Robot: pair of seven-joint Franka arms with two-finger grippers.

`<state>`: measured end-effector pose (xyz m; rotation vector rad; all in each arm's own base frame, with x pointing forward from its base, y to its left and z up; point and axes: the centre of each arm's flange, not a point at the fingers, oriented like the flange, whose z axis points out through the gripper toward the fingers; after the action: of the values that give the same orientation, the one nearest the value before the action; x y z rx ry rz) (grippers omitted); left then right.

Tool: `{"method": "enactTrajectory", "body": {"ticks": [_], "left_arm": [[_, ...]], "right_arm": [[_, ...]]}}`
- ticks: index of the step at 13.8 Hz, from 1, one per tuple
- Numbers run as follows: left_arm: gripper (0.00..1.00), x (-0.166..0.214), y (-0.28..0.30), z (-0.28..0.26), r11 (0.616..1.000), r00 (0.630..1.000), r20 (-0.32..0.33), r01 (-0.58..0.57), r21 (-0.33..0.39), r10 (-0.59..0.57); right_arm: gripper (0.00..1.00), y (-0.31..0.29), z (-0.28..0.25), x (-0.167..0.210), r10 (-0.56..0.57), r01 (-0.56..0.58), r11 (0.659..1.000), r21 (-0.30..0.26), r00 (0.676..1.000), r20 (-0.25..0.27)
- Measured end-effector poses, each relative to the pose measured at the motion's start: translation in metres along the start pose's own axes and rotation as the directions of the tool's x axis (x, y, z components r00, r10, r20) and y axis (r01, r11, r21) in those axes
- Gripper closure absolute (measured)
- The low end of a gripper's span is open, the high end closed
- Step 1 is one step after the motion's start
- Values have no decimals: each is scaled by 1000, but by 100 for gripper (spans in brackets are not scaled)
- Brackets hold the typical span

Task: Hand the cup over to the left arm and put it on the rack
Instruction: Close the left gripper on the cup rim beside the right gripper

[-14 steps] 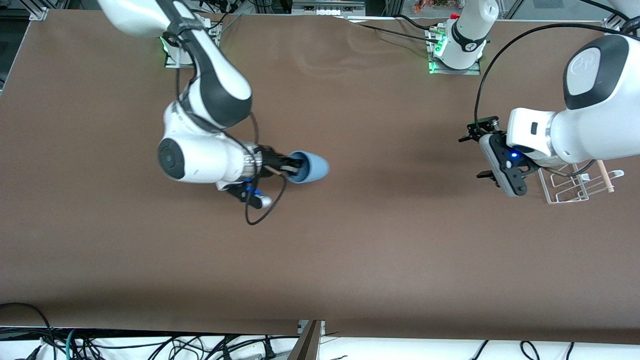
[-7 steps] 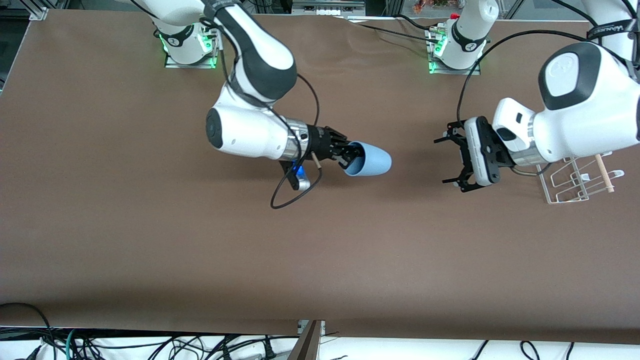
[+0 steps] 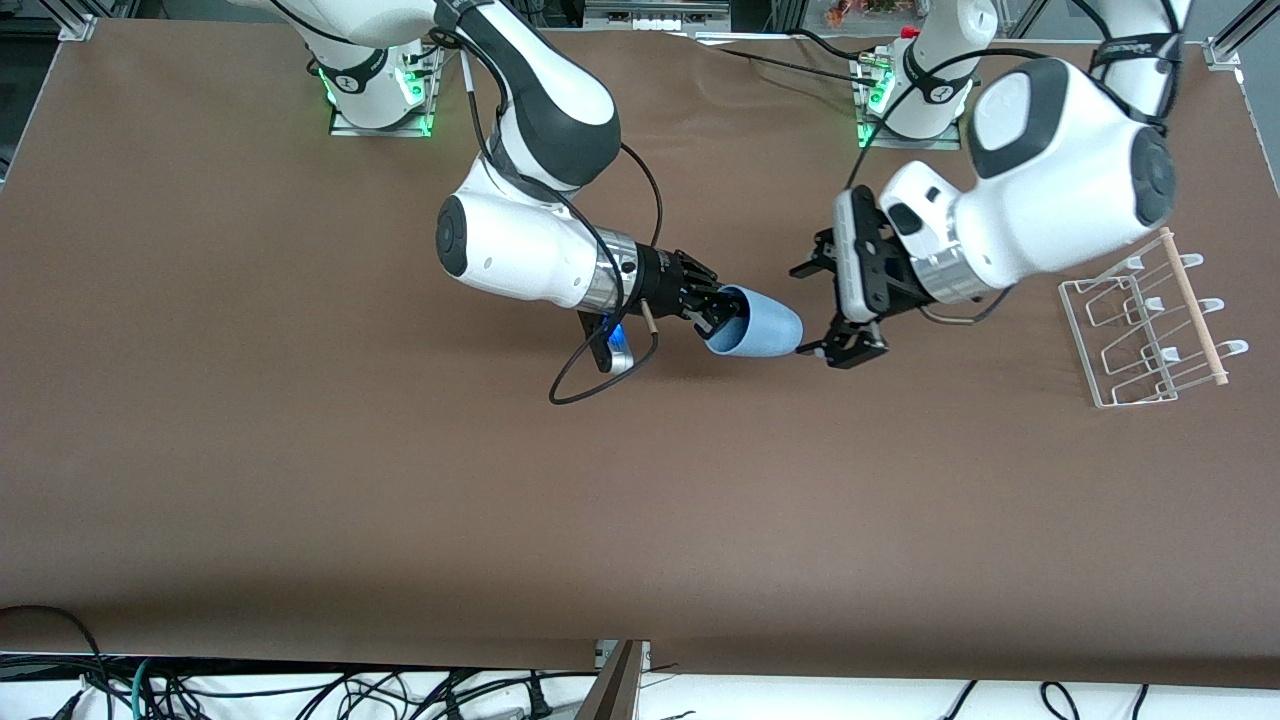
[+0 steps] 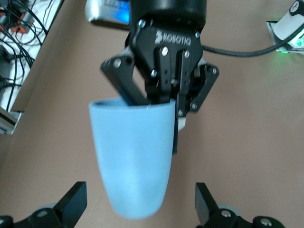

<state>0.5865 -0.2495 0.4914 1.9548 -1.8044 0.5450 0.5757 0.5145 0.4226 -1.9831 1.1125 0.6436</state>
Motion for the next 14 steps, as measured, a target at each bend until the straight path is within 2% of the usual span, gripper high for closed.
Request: {"method": "enactTrajectory", "body": {"ticks": [3, 7, 14], "left_arm": [[0, 9, 10, 14, 998, 1000, -7, -21, 58, 21], [0, -8, 8, 36, 990, 1000, 1, -30, 137, 30], [0, -10, 6, 65, 983, 1000, -11, -24, 183, 27]], "right_arm": [[95, 1, 4, 2, 2, -2, 1000, -5, 1000, 0], [95, 2, 5, 3, 4, -4, 1000, -7, 1000, -1], [95, 1, 5, 6, 9, -9, 1000, 2, 1000, -7]]}}
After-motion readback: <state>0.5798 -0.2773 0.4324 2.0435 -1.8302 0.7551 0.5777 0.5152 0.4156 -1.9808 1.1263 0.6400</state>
